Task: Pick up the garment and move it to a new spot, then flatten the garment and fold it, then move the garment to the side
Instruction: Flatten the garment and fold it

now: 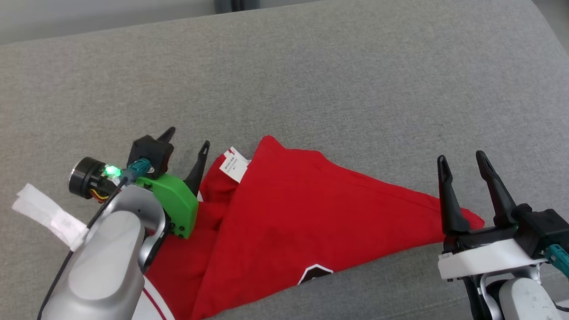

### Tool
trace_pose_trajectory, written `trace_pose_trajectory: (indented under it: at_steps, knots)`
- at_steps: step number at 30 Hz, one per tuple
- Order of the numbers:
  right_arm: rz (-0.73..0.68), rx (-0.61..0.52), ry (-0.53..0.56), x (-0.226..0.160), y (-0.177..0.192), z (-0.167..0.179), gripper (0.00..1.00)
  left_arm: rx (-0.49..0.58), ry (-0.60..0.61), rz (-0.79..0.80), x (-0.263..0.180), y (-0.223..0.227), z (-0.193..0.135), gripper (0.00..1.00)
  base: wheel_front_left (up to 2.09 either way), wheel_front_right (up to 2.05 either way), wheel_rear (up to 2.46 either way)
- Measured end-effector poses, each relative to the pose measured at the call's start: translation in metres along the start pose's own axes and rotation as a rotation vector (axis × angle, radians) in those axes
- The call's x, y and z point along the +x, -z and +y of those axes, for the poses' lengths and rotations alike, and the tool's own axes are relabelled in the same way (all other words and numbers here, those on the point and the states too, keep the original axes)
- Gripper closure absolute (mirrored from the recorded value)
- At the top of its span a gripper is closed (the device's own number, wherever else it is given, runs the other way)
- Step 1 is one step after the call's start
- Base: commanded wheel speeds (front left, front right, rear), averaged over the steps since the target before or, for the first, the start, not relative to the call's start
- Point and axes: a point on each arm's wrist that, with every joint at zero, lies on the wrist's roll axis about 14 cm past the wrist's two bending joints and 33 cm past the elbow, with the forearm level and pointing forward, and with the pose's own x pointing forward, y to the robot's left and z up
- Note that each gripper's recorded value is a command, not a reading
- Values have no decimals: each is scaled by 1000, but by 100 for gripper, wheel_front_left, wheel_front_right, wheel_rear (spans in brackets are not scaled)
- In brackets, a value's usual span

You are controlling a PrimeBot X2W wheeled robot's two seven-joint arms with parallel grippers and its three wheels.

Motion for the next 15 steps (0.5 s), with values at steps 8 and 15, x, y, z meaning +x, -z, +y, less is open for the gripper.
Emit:
trace_pose_trajectory:
  at_steps: [8, 15]
  knots:
    - [27, -19, 46, -4, 7, -18, 0, -23, 146, 168, 18, 47, -47, 0, 0, 0, 0]
    - [29, -20, 45, -4, 7, -17, 0, 10, 209, 239, 18, 60, -62, 0, 0, 0, 0]
